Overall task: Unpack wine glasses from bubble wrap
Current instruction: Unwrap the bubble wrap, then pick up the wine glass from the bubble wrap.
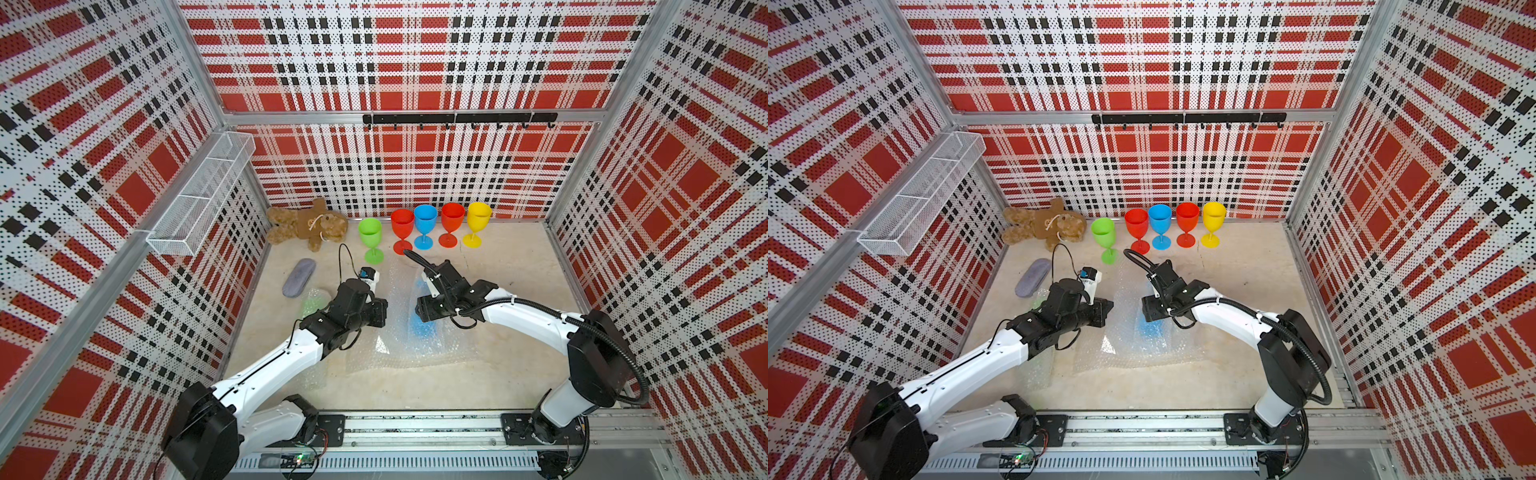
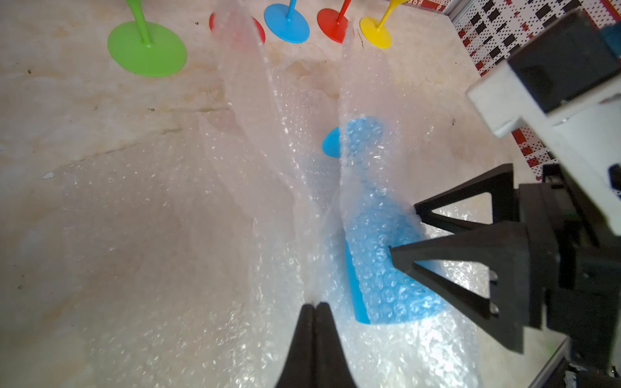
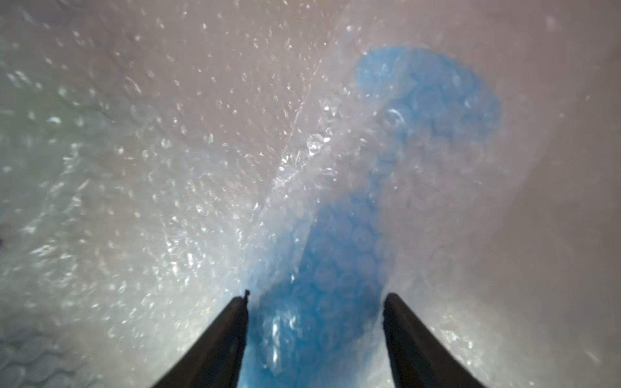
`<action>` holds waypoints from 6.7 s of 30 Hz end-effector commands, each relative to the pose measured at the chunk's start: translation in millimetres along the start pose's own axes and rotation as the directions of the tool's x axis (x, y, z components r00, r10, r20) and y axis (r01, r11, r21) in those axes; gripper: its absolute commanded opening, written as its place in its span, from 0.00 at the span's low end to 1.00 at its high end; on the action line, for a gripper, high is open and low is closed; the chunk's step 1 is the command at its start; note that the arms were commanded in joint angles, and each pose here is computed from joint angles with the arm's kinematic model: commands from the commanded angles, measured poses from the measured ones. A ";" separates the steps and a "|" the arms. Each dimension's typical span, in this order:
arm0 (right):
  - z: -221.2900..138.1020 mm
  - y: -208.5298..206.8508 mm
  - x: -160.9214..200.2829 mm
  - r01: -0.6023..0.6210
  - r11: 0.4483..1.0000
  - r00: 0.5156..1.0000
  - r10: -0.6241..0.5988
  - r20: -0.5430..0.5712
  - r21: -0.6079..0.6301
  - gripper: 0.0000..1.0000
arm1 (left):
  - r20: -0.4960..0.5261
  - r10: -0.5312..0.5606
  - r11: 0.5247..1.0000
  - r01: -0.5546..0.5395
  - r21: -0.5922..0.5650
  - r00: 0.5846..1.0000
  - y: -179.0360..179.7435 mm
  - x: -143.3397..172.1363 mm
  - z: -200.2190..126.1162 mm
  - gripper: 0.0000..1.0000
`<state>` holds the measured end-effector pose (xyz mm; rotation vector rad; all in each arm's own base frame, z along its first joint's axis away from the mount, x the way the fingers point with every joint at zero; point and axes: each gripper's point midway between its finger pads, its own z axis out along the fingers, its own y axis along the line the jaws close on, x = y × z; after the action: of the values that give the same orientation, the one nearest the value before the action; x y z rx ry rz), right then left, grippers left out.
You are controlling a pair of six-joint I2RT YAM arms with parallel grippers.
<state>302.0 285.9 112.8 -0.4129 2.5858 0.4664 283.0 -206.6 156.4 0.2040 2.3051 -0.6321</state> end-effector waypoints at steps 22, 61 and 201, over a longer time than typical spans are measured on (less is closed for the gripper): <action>-52.2 -104.8 16.3 -0.271 0.960 0.931 0.242 0.275 0.075 0.31 | 0.048 -0.069 0.996 0.072 -0.058 0.996 19.7 3.9 -12.4 0.00; 2.6 -113.4 3.6 -0.292 0.948 0.955 0.281 0.098 0.126 0.33 | -0.060 -0.026 0.911 -0.001 -0.412 0.998 71.7 28.6 12.8 0.40; -247.4 108.4 -62.7 0.650 0.718 0.388 -0.031 0.921 -0.250 1.00 | 0.635 -0.056 0.917 -0.213 0.339 0.771 -71.8 -88.7 -95.5 0.00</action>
<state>211.7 296.0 376.3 -0.7015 1.1728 1.0358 269.6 -214.9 293.9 0.2318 1.5317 -0.9151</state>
